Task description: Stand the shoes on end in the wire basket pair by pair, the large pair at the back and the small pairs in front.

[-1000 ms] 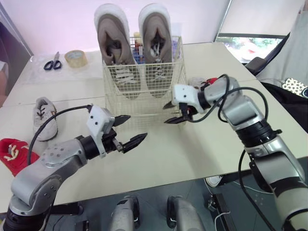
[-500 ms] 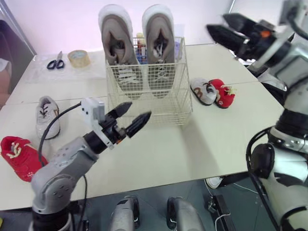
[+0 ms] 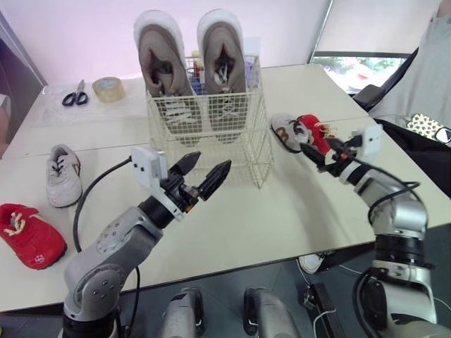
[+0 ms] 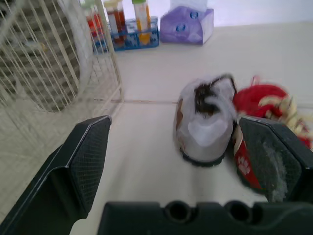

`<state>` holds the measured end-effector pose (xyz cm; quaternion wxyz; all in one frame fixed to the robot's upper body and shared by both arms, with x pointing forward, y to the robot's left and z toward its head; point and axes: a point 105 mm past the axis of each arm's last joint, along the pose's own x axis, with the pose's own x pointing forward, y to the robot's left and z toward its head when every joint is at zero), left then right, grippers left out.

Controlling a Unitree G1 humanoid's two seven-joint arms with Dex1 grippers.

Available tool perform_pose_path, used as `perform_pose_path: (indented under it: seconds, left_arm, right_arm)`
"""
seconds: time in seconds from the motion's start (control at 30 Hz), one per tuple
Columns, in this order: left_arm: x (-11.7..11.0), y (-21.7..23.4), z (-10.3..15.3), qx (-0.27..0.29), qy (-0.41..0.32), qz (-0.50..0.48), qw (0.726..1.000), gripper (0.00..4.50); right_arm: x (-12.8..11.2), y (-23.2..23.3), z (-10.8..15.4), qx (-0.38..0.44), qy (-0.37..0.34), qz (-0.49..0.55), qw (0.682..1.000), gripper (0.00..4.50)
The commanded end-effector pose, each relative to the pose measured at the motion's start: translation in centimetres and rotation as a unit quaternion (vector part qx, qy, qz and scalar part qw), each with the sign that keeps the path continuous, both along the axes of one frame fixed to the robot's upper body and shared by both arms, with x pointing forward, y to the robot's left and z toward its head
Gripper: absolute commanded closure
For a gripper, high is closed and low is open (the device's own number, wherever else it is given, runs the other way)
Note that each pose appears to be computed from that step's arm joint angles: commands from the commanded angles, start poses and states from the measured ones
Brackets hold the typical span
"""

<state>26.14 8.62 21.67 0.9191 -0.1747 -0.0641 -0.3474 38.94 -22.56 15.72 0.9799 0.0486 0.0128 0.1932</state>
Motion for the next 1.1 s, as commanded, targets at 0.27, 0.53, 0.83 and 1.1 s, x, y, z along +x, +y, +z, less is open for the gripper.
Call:
perform_pose_path:
  seconds: [0.27,0.53,0.83,1.1]
  left_arm:
    - [-0.7,0.5,1.5,0.016,-0.03,0.018,0.999,0.0]
    - [-0.9,0.5,1.6,0.017,-0.03,0.022,0.999,0.0]
    - [-0.7,0.7,1.1,0.026,-0.024,0.027,0.999,0.0]
    - [-0.5,0.7,0.9,0.028,-0.018,0.029,0.999,0.0]
  right_arm:
    - [2.7,-0.4,-1.4,-0.006,-0.03,-0.043,0.999,0.03]
    - [4.6,-0.5,-1.6,-0.011,-0.033,-0.063,0.997,0.03]
    - [6.5,0.5,-0.5,0.042,-0.027,-0.071,0.996,0.03]
    - [7.4,0.3,-1.4,0.012,0.01,-0.13,0.991,0.03]
